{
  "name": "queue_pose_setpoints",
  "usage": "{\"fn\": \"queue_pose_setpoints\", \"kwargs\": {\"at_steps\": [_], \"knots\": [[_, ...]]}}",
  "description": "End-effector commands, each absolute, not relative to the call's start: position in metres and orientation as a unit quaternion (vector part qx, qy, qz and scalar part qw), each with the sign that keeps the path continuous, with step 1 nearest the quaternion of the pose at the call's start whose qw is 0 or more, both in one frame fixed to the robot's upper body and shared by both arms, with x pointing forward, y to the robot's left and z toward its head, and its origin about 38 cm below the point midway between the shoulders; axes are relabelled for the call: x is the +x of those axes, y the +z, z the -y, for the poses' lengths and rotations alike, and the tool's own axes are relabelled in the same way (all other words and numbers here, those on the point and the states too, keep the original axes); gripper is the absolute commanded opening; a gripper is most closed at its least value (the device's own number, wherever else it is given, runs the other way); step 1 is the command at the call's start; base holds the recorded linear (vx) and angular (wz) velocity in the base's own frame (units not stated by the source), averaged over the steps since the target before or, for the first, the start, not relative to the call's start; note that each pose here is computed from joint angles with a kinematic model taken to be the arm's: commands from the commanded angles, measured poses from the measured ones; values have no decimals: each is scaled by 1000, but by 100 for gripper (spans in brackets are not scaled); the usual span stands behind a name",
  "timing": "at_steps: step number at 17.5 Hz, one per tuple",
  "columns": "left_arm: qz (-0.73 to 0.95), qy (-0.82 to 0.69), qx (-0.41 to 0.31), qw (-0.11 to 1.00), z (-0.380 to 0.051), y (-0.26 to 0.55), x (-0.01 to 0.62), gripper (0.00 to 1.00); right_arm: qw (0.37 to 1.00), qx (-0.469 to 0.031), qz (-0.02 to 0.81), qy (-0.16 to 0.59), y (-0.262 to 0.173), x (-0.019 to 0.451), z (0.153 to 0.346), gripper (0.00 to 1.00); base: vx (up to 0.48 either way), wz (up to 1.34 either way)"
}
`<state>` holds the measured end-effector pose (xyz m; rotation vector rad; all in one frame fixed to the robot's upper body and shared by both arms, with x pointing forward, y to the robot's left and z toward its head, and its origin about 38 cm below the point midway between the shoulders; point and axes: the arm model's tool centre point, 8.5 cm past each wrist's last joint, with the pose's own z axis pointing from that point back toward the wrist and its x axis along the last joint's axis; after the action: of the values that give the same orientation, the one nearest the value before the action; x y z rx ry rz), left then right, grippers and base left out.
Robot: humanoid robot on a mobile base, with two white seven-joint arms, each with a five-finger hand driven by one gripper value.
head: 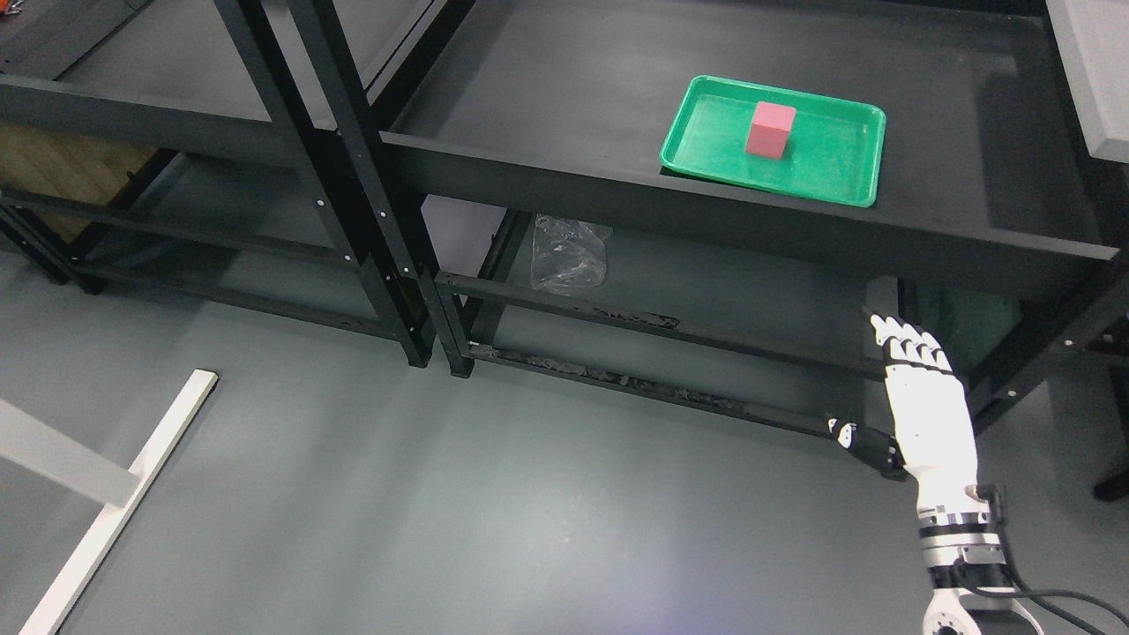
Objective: Pick pink block from left shelf to tray
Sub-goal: 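Reach the right hand into the green tray toward the pink cube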
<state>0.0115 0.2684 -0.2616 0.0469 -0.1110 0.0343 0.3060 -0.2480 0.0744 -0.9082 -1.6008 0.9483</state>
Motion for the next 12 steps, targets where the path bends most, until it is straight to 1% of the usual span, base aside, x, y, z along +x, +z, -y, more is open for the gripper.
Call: {"fn": "queue_pose_setpoints", "kwargs": {"at_steps": [1, 12], "knots": [[75, 15, 32, 997, -280, -260, 31, 100, 511, -377, 667, 390, 76, 308, 247, 99, 341, 63], [75, 15, 32, 997, -280, -260, 31, 100, 515, -376, 667, 385, 75, 309, 245, 99, 293, 68]]}}
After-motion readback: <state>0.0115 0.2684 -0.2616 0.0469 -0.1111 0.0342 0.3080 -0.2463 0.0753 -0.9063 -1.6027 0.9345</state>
